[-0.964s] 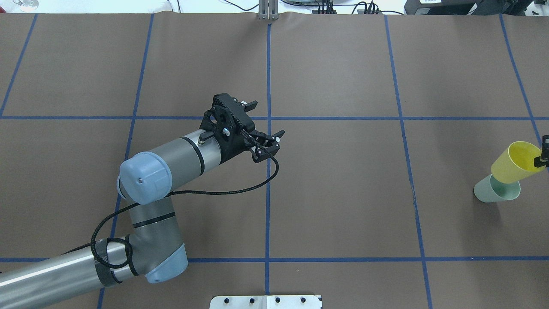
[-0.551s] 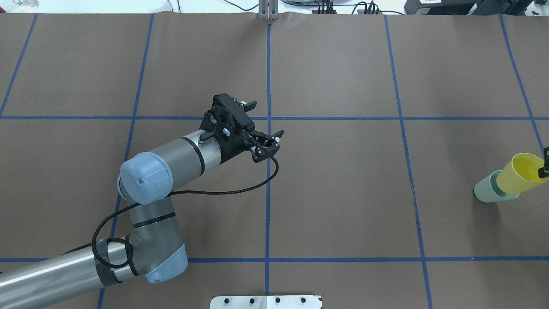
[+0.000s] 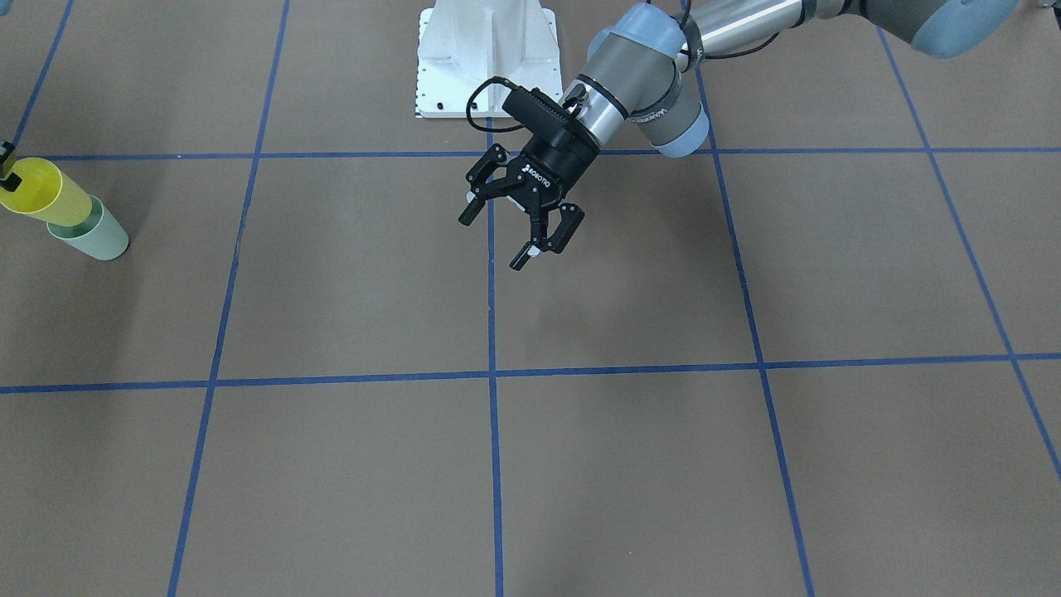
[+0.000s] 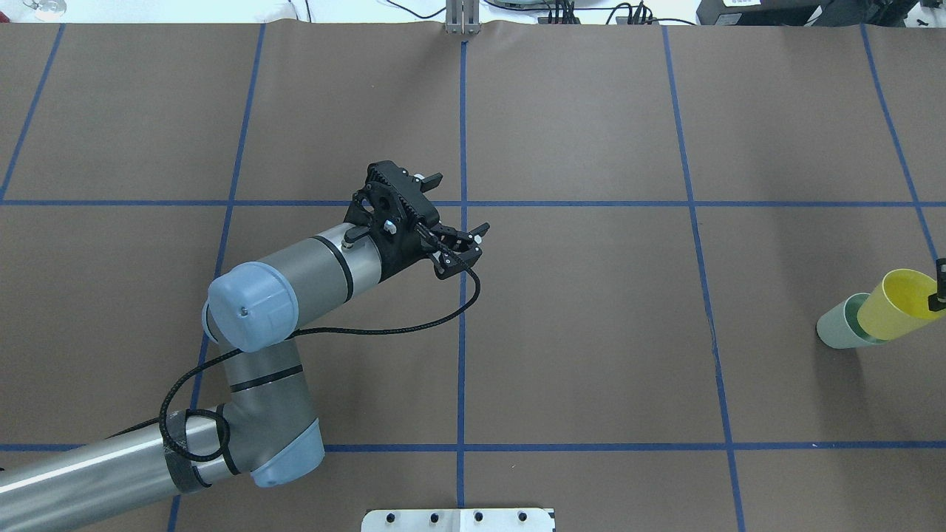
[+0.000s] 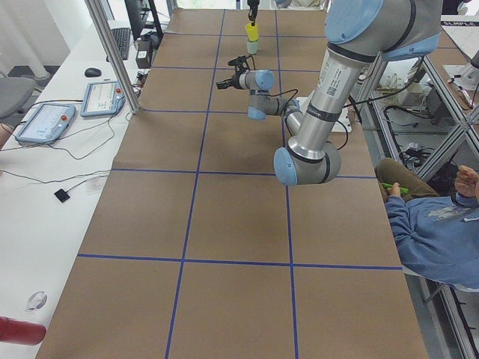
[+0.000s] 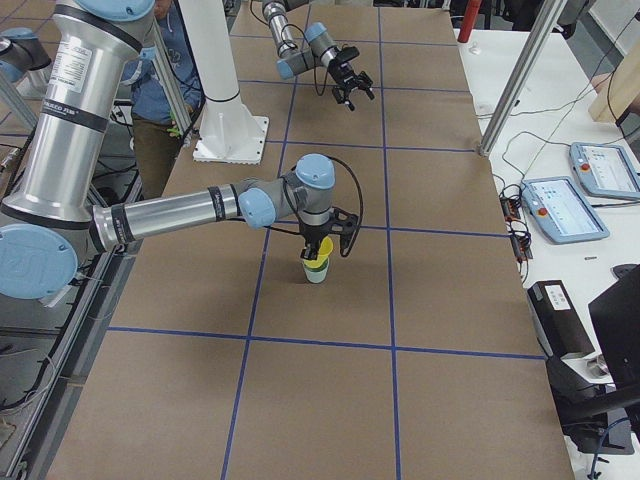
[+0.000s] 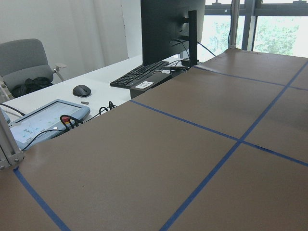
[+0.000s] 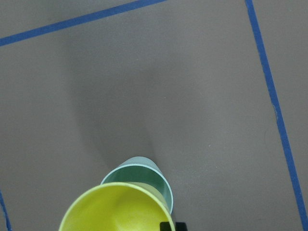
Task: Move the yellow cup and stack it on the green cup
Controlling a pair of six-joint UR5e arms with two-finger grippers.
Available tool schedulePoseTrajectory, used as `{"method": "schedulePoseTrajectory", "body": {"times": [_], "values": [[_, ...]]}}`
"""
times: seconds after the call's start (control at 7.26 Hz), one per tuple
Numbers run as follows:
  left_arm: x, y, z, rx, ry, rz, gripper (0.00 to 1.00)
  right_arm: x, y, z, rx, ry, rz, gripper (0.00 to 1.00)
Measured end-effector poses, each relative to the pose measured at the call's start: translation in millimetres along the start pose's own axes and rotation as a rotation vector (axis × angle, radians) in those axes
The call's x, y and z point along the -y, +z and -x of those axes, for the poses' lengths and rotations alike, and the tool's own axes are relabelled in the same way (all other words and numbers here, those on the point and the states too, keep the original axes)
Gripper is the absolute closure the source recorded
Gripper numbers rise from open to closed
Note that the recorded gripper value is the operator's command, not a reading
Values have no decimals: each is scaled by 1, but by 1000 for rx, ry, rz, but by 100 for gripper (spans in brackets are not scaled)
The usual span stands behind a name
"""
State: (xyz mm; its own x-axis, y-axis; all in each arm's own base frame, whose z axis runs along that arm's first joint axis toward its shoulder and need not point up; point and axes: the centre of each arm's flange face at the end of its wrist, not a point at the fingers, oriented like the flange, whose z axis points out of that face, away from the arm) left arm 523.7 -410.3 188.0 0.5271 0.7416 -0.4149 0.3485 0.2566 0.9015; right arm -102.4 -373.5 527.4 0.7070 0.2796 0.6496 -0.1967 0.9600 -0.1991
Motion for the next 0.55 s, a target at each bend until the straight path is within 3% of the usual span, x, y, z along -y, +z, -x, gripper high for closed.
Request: {"method": "schedulePoseTrajectory", "body": {"times": [0.14,0.28,0.41,0.55], "values": [[0,0,0,0,0,0,1,2,2,1,-1,1,2,100],[0,0,0,0,0,0,1,5,4,2,0,0,3,87],[1,0,0,0,0,-1,1,8,6,3,-1,1,4,2],[1,0,0,1,-1,-4,1,8,8,3,-2,2,7,0]]}}
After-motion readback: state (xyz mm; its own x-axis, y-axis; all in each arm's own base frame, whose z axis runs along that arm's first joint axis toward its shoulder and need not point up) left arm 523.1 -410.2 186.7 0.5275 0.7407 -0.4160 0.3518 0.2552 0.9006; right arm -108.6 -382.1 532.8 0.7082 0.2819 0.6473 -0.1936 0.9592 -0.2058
